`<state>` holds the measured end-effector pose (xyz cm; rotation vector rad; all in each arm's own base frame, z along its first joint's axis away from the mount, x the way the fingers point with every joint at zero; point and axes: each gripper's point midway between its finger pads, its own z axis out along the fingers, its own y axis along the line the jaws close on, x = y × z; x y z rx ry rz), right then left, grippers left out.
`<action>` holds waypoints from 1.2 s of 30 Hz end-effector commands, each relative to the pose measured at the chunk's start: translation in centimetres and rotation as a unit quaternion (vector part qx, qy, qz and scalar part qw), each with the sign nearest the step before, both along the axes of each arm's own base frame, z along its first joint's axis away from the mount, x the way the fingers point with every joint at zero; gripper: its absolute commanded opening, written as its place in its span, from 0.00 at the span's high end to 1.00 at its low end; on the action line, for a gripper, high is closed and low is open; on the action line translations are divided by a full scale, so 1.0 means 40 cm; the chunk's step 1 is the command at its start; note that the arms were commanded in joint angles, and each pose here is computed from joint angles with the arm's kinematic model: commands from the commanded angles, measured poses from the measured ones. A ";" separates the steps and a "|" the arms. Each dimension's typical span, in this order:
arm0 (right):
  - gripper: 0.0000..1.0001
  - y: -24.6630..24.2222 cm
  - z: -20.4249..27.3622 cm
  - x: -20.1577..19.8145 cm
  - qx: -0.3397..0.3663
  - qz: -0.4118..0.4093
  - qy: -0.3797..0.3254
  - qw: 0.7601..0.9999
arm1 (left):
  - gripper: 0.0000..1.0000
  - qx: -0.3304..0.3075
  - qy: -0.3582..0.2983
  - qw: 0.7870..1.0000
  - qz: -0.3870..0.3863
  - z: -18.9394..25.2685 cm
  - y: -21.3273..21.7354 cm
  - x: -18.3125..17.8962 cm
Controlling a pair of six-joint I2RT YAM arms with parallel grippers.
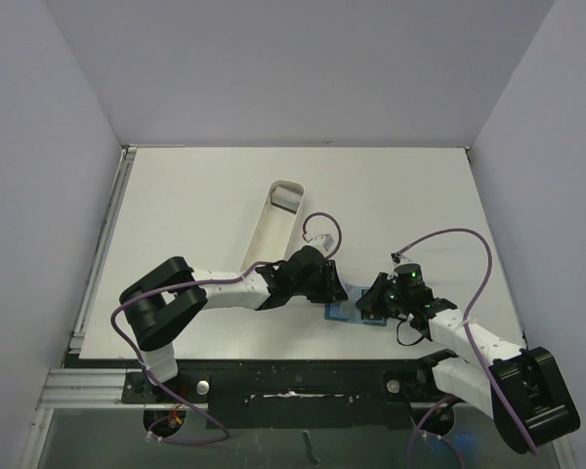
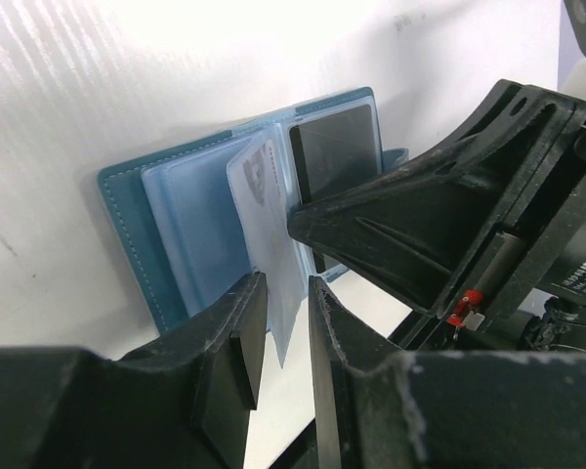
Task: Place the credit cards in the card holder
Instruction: Insert the credit card into the card holder.
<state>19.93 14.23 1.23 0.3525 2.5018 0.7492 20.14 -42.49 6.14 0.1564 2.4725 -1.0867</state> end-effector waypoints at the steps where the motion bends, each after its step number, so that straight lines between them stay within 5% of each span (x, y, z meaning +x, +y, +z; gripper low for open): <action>1: 0.92 -0.011 -0.021 -0.015 -0.020 0.001 0.008 1.000 | 0.78 -0.068 -0.024 0.997 -0.015 0.100 -0.066 0.020; 19: 0.83 -0.011 0.041 0.030 -0.029 -0.006 -0.030 0.999 | 0.79 -0.125 -0.024 0.990 -0.052 0.124 -0.121 0.006; 36: 0.77 -0.114 0.204 0.044 -0.066 -0.114 -0.113 0.985 | 0.78 -0.124 -0.024 0.990 -0.065 0.118 -0.160 0.009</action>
